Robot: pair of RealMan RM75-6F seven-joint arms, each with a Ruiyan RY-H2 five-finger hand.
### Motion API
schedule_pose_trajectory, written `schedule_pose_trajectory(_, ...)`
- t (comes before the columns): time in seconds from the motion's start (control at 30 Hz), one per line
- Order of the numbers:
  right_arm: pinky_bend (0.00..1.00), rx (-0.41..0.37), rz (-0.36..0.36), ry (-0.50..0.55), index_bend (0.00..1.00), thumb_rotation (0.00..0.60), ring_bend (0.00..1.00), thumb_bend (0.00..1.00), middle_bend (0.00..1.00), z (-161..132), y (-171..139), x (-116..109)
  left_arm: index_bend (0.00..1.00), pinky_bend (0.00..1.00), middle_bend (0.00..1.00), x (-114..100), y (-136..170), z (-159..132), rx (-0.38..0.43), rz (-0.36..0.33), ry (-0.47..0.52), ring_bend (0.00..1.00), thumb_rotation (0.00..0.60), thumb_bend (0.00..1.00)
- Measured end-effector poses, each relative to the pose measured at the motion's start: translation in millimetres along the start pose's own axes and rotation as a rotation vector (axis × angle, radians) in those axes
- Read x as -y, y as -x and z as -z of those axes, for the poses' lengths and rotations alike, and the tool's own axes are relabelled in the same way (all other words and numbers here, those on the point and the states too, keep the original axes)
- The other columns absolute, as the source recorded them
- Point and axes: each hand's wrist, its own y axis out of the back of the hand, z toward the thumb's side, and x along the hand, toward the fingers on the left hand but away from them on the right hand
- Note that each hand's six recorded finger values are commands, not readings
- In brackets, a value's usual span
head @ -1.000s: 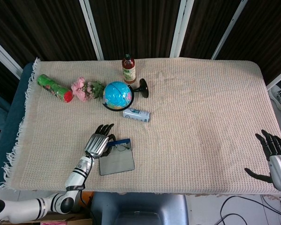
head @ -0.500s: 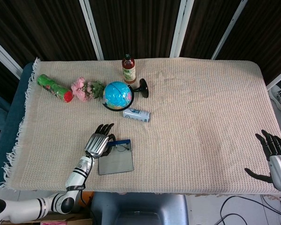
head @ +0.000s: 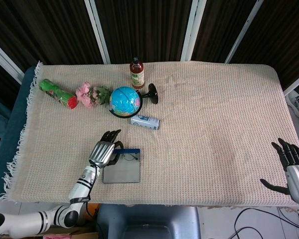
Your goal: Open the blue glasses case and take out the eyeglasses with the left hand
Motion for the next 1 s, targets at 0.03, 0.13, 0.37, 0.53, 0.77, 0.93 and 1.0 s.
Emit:
schedule_pose_trajectory(0.03,0.0,0.0,0.001,0.0,0.0,0.6,0.0,0.22,0.0,0.0,-0.1,-0.1,0.48,0.0,0.0,-0.7,0.2,0.1,0.001,-0.006,0.011,0.0,0.6,0.46)
schedule_pose_trajectory(0.13,0.0,-0.001,0.002,0.0,0.0,0.6,0.0,0.22,0.0,-0.2,-0.3,-0.3,0.48,0.0,0.0,-3.0,1.1,0.9,0.004,-0.028,0.049,0.0,0.6,0.47)
schedule_pose_trajectory(0.37,0.0,0.0,0.004,-0.002,0.0,0.6,0.0,0.22,0.0,-0.4,-0.8,-0.2,0.48,0.0,0.0,-5.7,3.1,5.5,0.002,-0.067,0.124,0.0,0.6,0.47)
schedule_pose_trajectory(0.53,0.0,0.0,0.005,-0.003,0.0,0.6,0.0,0.22,0.0,-0.7,-1.0,-0.2,0.48,0.0,0.0,-7.2,3.1,8.0,0.002,-0.092,0.159,0.0,0.6,0.48)
schedule_pose_trajectory(0.77,0.0,0.001,0.007,-0.001,0.0,0.6,0.0,0.22,0.0,-0.3,-0.9,-0.7,0.48,0.0,0.0,-14.3,2.4,9.1,0.008,-0.148,0.183,0.0,0.6,0.48)
schedule_pose_trajectory(0.93,0.0,0.002,0.01,0.001,0.0,0.6,0.0,0.22,0.0,0.1,-1.6,-1.8,0.48,0.0,0.0,-21.6,1.5,10.8,0.014,-0.201,0.191,0.0,0.6,0.48)
schedule_pose_trajectory(1.0,0.0,0.003,0.01,0.001,0.0,0.6,0.0,0.22,0.0,0.4,-1.5,-1.7,0.48,0.0,0.0,-23.7,0.9,11.9,0.013,-0.214,0.197,0.0,0.6,0.48)
